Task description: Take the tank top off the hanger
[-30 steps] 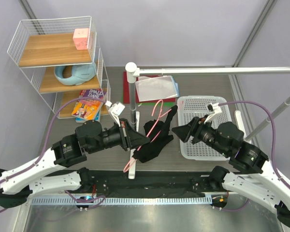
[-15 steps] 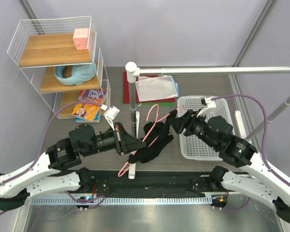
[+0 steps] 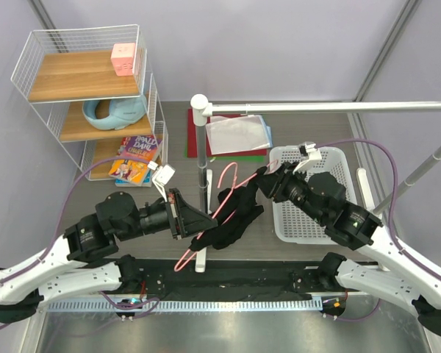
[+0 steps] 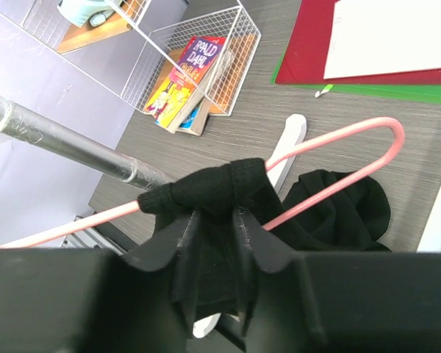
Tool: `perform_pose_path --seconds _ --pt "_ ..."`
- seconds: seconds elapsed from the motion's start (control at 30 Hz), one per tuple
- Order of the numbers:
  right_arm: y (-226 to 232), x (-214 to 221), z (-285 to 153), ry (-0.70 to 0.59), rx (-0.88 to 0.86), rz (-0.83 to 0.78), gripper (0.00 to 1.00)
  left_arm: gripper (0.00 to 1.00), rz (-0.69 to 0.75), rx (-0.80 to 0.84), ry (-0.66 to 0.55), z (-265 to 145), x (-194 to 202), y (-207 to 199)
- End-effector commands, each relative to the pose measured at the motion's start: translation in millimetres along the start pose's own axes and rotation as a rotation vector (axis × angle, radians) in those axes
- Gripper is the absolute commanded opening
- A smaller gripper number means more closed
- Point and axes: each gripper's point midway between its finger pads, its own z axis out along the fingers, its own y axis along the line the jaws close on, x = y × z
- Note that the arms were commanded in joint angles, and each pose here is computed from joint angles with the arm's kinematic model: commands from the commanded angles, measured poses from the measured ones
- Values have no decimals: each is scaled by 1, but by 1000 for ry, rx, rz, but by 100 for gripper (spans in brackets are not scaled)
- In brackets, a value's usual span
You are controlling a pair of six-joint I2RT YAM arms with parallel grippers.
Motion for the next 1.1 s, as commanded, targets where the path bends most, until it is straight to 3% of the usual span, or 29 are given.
perform_pose_path --seconds 0.0,0.27,1.07 --pt "16 -29 -6 -91 -44 37 23 0 8 61 -36 -8 -9 -16" --pt "-2 -39 -16 -137 48 33 1 0 8 44 -53 -17 -11 -12" --pt "-48 -64 -29 -229 360 65 1 0 2 121 -133 -58 -9 -15"
